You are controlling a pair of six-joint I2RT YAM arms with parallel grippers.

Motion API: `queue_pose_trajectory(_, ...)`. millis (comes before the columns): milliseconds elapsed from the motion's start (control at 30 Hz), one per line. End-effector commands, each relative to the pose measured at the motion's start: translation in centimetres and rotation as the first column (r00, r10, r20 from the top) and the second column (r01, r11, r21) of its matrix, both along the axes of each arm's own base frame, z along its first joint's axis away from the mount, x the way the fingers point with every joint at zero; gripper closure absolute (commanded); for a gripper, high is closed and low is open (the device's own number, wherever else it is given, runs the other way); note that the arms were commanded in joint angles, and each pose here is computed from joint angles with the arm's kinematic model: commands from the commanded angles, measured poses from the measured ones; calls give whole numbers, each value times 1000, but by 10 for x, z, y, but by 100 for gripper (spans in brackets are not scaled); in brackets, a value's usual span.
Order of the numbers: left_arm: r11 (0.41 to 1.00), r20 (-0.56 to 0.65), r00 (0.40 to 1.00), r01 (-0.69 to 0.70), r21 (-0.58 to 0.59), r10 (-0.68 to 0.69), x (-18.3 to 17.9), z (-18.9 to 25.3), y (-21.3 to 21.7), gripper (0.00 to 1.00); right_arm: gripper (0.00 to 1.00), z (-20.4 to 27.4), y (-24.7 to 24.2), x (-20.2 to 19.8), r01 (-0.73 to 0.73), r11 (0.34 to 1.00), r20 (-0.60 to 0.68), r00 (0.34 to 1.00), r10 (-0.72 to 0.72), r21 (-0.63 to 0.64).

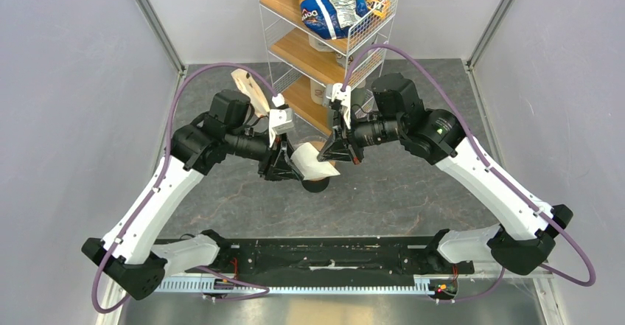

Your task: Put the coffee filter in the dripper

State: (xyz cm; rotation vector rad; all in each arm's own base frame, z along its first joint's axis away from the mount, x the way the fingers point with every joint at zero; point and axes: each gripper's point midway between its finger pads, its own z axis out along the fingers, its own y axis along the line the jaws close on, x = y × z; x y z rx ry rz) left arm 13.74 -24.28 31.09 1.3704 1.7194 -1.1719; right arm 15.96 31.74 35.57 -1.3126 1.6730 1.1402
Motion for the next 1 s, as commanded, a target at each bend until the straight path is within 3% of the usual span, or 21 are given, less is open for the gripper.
queue_pose_trajectory(0, 995, -48, 999, -13, -95, 8, -2, 19, -11, 51, 100, 33, 1, -2, -9, 996, 61, 998, 3, 90)
queue_pose_trajectory(133, 986, -106, 993, -58, -156, 41, -2, 26, -17, 55, 100, 36, 1, 1, 9, 995, 65, 998, -15, 103)
queue_pose_trajectory(233, 978, -108, 992, -85, -191, 65, -3, 31, -17, 65, 100, 39, 1, 4, 21, 993, 64, 998, -29, 115)
queue_pose_trajectory(367, 972, -161, 983, -118, -206, 85, -1, 33, -19, 97, 99, 36, -1, 11, 56, 992, 77, 995, -65, 110)
queue_pose_trajectory(433, 968, -208, 972, -150, -203, 107, 1, 34, -20, 98, 60, 31, -8, 22, 117, 990, 121, 985, -126, 83)
queue_pose_trajectory(467, 965, -231, 965, -171, -197, 123, 4, 34, -20, 98, 46, 30, -14, 27, 143, 987, 158, 976, -153, 71)
queue_pose_trajectory(533, 957, -288, 942, -231, -176, 174, 11, 33, -20, 98, 28, 25, -29, 39, 202, 979, 245, 948, -204, 35)
queue_pose_trajectory(600, 943, -362, 903, -299, -146, 230, 20, 31, -21, 98, 13, 14, -43, 40, 191, 981, 350, 922, -168, -32)
queue_pose_trajectory(667, 932, -429, 861, -347, -106, 272, 26, 29, -22, 98, 5, 3, -54, 41, 185, 979, 418, 899, -133, -87)
queue_pose_trajectory(800, 932, -534, 797, -360, -45, 282, 30, 28, -29, 98, 3, -5, -57, 39, 148, 979, 473, 879, -64, -142)
queue_pose_trajectory(967, 924, -555, 777, -380, -37, 297, 36, 34, -32, 98, 4, -14, -46, 41, 92, 975, 488, 872, 20, -204)
